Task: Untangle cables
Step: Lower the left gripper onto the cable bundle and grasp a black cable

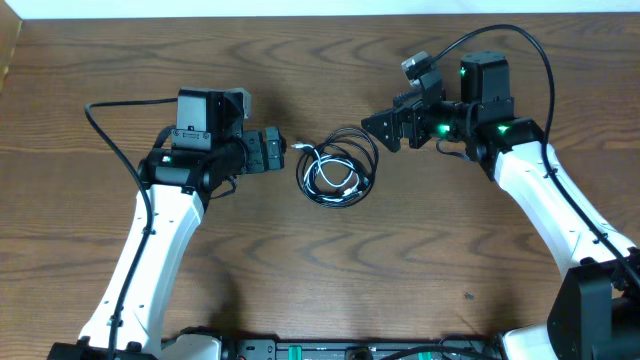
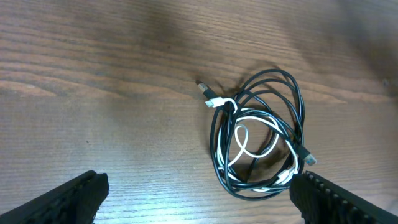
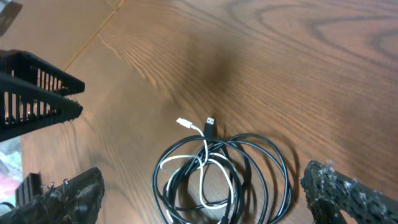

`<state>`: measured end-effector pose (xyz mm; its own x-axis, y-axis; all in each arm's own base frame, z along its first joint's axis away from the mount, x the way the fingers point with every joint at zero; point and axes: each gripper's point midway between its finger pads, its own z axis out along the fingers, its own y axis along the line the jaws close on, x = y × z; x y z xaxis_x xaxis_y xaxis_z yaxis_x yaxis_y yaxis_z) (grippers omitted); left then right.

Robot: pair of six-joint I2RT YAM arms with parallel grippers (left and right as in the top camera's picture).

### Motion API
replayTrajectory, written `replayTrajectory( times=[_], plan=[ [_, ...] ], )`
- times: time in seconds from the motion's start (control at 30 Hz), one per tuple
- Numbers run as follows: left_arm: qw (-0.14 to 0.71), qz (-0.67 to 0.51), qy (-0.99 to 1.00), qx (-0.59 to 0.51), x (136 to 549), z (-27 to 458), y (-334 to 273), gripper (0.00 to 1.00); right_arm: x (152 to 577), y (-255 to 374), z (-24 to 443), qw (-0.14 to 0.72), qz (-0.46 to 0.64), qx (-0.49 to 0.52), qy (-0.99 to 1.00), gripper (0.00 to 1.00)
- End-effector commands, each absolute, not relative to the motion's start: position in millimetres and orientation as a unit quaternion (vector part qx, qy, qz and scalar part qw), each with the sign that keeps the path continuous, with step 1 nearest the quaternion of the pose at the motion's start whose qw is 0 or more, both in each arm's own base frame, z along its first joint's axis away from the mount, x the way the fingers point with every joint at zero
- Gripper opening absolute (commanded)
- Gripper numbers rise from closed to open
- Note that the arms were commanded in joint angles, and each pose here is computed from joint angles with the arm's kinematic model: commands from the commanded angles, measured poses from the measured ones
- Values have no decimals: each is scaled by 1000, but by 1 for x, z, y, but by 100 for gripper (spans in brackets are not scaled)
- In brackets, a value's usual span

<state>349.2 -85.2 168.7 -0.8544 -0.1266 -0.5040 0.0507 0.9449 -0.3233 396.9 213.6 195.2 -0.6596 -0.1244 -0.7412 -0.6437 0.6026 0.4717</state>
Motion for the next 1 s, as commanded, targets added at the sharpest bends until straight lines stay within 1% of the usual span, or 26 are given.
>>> replayTrajectory(
  times=[0.0,0.1,0.2,0.3,0.43,0.63,0.77,0.97],
  plan=[
    [285,-175,942,-17,358,178,-89,98,396,216,194,329,378,-220,837,98],
    [288,-178,941,-9,366,173,-96,98,402,199,176,320,322,-189,870,93],
    [263,-183,947,-7,367,156,-109,99,408,190,170,326,292,-177,882,92],
    [240,-183,954,3,368,138,-121,92,410,187,169,329,284,-174,884,91],
    [198,-179,964,17,364,107,-136,92,409,187,169,328,283,-173,885,92],
    [165,-169,970,51,359,79,-147,91,407,186,166,322,282,-172,887,94],
    [159,-166,971,64,362,65,-151,90,407,187,166,322,283,-172,887,96],
    [171,-163,967,94,368,61,-153,85,403,187,162,311,282,-171,891,96]
  ],
)
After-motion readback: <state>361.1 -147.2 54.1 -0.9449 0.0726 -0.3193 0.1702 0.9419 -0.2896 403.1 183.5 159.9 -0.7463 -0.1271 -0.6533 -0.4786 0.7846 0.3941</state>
